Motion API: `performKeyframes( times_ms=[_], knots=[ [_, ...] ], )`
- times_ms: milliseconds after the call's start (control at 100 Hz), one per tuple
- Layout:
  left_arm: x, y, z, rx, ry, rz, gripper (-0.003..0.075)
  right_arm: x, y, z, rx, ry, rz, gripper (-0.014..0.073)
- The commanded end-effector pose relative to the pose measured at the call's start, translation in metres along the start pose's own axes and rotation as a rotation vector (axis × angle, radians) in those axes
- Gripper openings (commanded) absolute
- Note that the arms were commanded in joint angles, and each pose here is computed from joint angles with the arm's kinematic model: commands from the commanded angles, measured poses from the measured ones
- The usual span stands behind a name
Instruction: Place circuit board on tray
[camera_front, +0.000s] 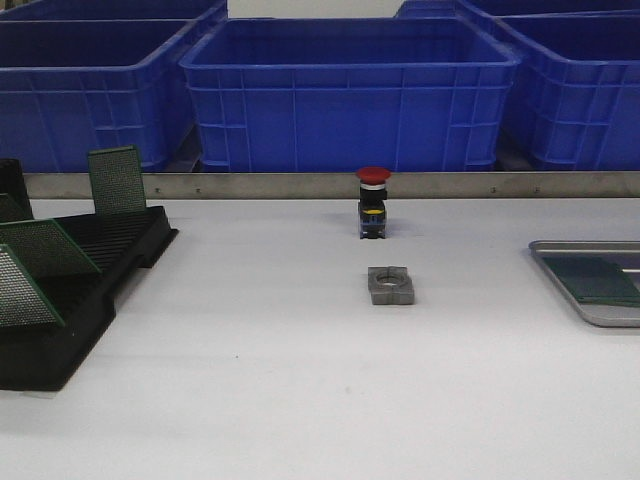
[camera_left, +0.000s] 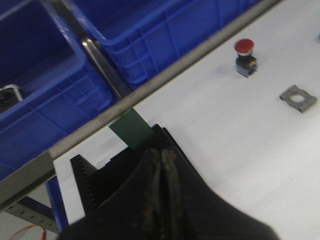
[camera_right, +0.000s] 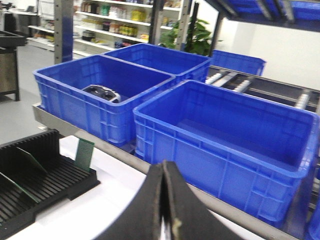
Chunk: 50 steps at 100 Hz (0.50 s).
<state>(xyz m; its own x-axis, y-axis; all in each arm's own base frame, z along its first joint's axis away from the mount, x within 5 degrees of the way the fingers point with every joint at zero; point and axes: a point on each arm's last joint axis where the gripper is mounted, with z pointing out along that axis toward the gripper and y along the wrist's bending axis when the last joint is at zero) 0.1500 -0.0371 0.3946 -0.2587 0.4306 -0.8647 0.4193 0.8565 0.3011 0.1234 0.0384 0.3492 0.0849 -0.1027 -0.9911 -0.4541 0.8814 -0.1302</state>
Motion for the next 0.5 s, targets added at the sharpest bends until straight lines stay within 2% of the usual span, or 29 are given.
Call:
performKeyframes(
  times_ms=[0,130,270,490],
  knots=[
    [-0.004,0.004,-0.025,-0.111,-0.171,-0.061,-0.002,-0.003,0.001,-0.011,0.066,-0.057,0.033,-0.0066],
    [0.015,-0.004,-0.043,-0.174,-0.233,-0.077,-0.002,0.01,0.004,-0.028,0.16,-0.078,0.051,-0.0066],
    [0.039,-0.016,-0.055,-0.193,-0.304,-0.12,-0.002,0.024,0.009,-0.046,0.241,-0.105,0.049,-0.0066],
    [0.078,-0.033,-0.062,-0.242,-0.425,-0.182,-0.002,0.049,0.024,-0.063,0.233,-0.144,0.03,-0.0066]
  ],
)
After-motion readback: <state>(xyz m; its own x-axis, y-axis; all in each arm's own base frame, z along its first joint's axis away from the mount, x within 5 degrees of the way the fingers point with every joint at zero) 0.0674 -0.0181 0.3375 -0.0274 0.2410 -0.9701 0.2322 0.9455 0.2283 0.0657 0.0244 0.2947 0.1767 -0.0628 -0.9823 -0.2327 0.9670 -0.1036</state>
